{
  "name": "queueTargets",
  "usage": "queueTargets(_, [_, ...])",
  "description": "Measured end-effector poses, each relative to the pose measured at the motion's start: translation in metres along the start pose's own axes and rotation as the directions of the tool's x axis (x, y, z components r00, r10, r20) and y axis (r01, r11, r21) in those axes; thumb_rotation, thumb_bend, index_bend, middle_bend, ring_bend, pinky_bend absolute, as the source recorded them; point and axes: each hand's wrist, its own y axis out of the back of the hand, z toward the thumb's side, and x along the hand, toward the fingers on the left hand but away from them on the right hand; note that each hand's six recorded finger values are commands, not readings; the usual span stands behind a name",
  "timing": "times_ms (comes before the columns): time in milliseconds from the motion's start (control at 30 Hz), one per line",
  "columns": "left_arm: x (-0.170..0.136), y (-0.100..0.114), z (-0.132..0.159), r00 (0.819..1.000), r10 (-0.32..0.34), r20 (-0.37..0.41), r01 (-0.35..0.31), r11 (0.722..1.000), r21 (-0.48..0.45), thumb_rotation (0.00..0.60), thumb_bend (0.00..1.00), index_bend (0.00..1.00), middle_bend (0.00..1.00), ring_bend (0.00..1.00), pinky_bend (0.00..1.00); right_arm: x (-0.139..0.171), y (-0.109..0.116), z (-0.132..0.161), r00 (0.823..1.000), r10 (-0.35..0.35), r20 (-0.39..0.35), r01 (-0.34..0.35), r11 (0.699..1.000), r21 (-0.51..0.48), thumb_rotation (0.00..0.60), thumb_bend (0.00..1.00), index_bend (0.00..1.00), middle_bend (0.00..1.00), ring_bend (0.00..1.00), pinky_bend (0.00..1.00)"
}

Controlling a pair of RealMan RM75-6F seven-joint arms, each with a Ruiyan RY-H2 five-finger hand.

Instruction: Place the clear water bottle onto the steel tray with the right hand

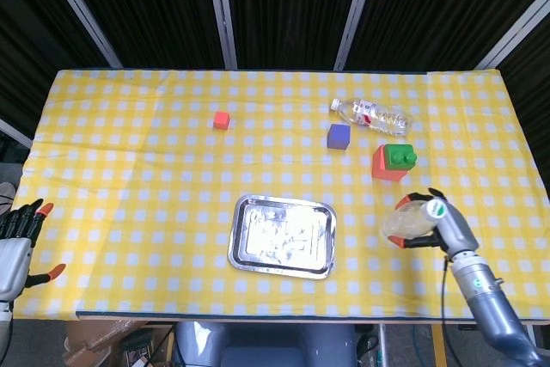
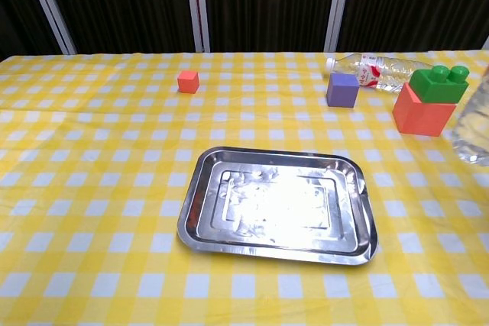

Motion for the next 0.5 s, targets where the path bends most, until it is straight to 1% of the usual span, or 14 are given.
queueTargets(133, [-0.001,0.000,0.003,1.000,0.002,0.010,-0.002,1.000,0.004,0.600,0.15,0.05,0.00,0.00,0.00,0.008,0.035,-0.029,0.998,-0.057,0.030,0.058,0.998,-0.020,0.600,0.49,0.77,0.59,0.27,0.00])
queueTargets(200, [-0.001,-0.001,0.004,1.000,0.000,0.013,0.000,1.000,0.003,0.600,0.15,0.05,0.00,0.00,0.00,0.014,0.045,-0.036,0.998,-0.064,0.023,0.065,0.998,-0.016,0.600,0.49,0.77,0.59,0.27,0.00])
queueTargets(233, [-0.001,-0.001,0.005,1.000,-0.001,0.013,0.001,1.000,0.003,0.600,0.15,0.05,0.00,0.00,0.00,0.015,0.047,-0.036,0.998,-0.060,0.015,0.060,0.998,-0.011,0.600,0.49,0.77,0.59,0.27,0.00])
queueTargets(267, [-0.001,-0.001,0.005,1.000,-0.002,0.013,0.002,1.000,0.002,0.600,0.15,0.05,0.00,0.00,0.00,0.017,0.046,-0.035,0.999,-0.052,0.005,0.052,0.999,-0.006,0.600,0.49,0.77,0.59,0.27,0.00])
queueTargets(367, [-0.001,0.000,0.005,1.000,0.000,0.014,0.000,1.000,-0.002,0.600,0.15,0.05,0.00,0.00,0.00,0.019,0.031,-0.022,0.999,-0.002,-0.040,0.002,1.000,0.003,0.600,0.49,0.77,0.59,0.27,0.00])
queueTargets(467, [-0.001,0.002,0.004,1.000,0.005,0.013,-0.005,1.000,-0.012,0.600,0.15,0.05,0.00,0.00,0.00,0.018,0.006,-0.002,0.995,0.057,-0.086,-0.056,0.998,0.008,0.600,0.49,0.77,0.59,0.27,0.00])
queueTargets(500, [-0.002,0.004,0.003,1.000,0.008,0.012,-0.008,1.000,-0.017,0.600,0.15,0.05,0.00,0.00,0.00,0.016,-0.006,0.007,0.991,0.083,-0.108,-0.082,0.997,0.013,0.600,0.49,0.77,0.59,0.27,0.00])
